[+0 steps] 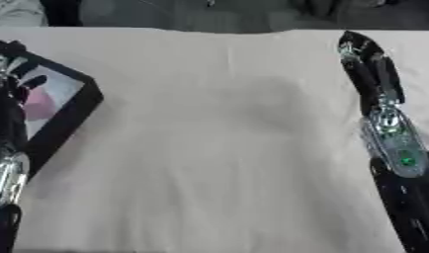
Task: Pick up the objects with one hand, pass them to the other hand, and then place them into the box on the other side of the table.
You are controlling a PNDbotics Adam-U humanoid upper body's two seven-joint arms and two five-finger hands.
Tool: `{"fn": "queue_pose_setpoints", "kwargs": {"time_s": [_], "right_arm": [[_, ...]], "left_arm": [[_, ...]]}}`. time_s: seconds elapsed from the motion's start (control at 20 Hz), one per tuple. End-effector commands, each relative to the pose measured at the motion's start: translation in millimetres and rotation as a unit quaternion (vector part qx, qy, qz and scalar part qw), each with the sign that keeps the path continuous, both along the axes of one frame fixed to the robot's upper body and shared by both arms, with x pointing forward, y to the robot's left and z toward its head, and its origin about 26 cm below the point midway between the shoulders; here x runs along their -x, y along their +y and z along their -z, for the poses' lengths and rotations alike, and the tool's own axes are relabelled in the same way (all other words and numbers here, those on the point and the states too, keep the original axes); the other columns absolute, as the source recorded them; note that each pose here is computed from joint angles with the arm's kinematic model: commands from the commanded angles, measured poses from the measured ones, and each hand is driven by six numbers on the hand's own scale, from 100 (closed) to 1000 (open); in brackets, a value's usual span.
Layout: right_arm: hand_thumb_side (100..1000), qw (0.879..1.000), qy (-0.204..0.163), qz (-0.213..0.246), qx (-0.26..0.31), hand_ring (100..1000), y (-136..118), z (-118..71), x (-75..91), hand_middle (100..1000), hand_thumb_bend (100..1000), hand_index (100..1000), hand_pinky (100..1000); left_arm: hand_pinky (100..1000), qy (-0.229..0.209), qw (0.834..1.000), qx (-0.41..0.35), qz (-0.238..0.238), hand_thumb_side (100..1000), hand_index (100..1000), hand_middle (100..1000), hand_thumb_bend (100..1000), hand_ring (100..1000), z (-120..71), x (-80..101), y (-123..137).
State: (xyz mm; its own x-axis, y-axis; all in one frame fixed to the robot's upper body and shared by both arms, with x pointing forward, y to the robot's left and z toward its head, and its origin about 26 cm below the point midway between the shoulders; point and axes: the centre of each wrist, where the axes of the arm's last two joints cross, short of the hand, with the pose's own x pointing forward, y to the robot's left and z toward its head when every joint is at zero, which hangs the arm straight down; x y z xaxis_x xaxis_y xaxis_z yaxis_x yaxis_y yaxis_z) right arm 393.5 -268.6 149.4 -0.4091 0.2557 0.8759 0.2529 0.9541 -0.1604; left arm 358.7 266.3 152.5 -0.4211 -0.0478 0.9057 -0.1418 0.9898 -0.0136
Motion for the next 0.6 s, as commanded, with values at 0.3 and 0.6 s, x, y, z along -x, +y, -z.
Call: {"fn": "queue_pose_setpoints", "kwargs": {"time_s": [0.3, 0.6], "right_arm": [[670, 1.000, -0.015, 0.004, 0.003, 840, -5.7, -11.0, 0.0, 777, 100, 835, 872], [667, 1.000, -0.016, 0.002, 0.001, 839, -4.8, -10.9, -0.2, 773, 100, 836, 871]], "left_arm": [[791, -0.019, 1.000, 0.000, -0.002, 819, 875, 863, 186, 832, -11.6, 1.7, 0.7], [787, -0.016, 1.000, 0.001, -0.002, 824, 873, 861, 183, 829, -10.2, 1.8, 0.3]]}}
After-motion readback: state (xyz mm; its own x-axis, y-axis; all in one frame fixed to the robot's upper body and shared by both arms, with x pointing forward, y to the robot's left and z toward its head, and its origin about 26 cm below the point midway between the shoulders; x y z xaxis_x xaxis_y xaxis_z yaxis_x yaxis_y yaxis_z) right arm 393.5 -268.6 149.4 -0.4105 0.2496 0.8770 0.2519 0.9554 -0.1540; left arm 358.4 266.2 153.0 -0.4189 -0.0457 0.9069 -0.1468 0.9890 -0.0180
